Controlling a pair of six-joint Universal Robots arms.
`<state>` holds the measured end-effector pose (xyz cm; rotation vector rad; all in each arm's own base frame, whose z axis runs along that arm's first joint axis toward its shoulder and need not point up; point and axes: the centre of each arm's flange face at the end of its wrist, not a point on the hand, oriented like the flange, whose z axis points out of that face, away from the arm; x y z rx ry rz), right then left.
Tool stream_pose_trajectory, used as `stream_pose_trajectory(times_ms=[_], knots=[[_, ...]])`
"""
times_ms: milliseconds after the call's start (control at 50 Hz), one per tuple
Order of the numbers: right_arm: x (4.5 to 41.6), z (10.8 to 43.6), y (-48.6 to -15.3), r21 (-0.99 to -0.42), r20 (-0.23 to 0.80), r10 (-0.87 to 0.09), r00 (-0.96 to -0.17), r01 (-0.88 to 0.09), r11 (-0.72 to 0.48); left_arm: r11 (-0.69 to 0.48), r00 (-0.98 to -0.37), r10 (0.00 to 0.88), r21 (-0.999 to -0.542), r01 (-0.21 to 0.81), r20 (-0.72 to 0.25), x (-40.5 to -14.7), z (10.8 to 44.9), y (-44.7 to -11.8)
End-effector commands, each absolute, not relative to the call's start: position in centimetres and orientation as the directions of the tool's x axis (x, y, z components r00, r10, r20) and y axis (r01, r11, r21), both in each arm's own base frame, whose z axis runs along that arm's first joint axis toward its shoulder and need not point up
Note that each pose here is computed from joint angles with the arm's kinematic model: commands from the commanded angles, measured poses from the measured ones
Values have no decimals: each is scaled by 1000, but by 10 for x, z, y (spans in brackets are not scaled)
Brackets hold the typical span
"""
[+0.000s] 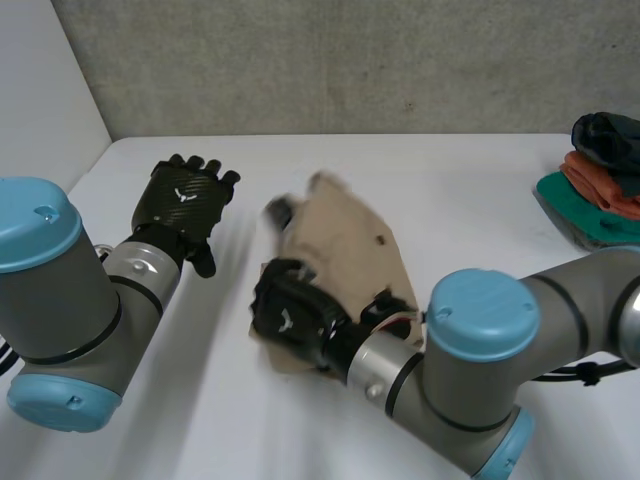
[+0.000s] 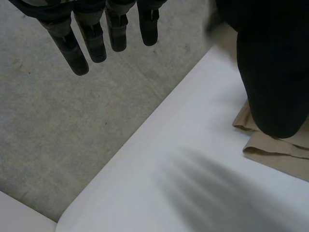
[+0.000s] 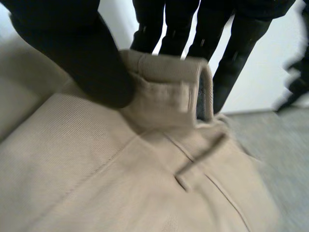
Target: Fold the laundry.
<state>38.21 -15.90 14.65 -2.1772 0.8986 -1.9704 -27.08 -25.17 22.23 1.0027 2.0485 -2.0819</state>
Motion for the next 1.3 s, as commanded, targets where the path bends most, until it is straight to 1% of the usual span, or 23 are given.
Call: stream_pose_trajectory(times_ms=[20,40,60,100,120,160,220,280,340,400,480,560,640,700,760,860,940,1040,1120,1140,1200,1280,1300], knots=[[380,157,-159,-508,843,-538,-21,-364,-781,-133,-807,378,-889,437,-453,-271,231,-257],[380,165,-161,-544,824,-564,-55,-359,-759,-139,-811,373,-892,431,-450,-271,234,-259],[377,184,-165,-631,767,-626,-143,-346,-694,-161,-820,360,-895,415,-445,-273,241,-263],[373,202,-169,-735,673,-701,-235,-312,-602,-186,-829,349,-900,395,-436,-276,249,-266],[366,215,-177,-822,568,-755,-327,-275,-499,-198,-836,345,-904,379,-427,-277,254,-268],[356,227,-194,-895,446,-780,-438,-235,-380,-222,-852,339,-914,339,-398,-282,264,-272],[328,236,-231,-962,273,-731,-625,-189,-198,-235,-876,349,-936,262,-333,-289,277,-275],[304,241,-252,-973,223,-648,-728,-204,-106,-208,-877,408,-961,181,-254,-306,274,-272],[290,242,-266,-971,210,-595,-776,-235,-37,-151,-841,497,-976,157,-213,-330,260,-254],[294,229,-272,-961,207,-613,-763,-277,20,-105,-805,553,-977,186,-213,-347,243,-240],[301,204,-282,-941,172,-650,-740,-318,113,11,-759,612,-957,288,-222,-362,195,-230],[307,188,-283,-927,112,-717,-688,-333,174,103,-751,617,-922,373,-235,-357,168,-223],[311,162,-283,-902,67,-745,-664,-359,238,166,-782,564,-891,422,-265,-344,155,-225],[311,142,-283,-877,69,-744,-665,-395,271,210,-799,531,-870,446,-281,-331,144,-231],[310,134,-284,-868,79,-738,-671,-410,280,234,-799,523,-852,469,-297,-324,134,-237],[309,136,-286,-856,167,-736,-656,-467,222,226,-758,543,-806,547,-362,-319,127,-237],[307,154,-288,-865,226,-721,-655,-476,161,183,-756,543,-827,531,-365,-322,143,-238],[302,187,-288,-894,284,-662,-693,-441,78,70,-759,552,-888,454,-344,-330,191,-237],[297,199,-275,-905,322,-611,-723,-425,25,-29,-753,570,-924,381,-328,-337,231,-240],[296,203,-262,-908,340,-597,-727,-420,-6,-49,-752,573,-930,365,-326,-338,239,-241],[297,199,-243,-907,353,-601,-717,-419,-32,-127,-731,603,-943,309,-321,-346,265,-244],[296,176,-210,-907,348,-635,-689,-420,-41,-187,-655,687,-947,262,-316,-357,285,-239],[295,165,-198,-905,345,-650,-677,-425,-38,-200,-609,730,-949,245,-311,-360,291,-236]])
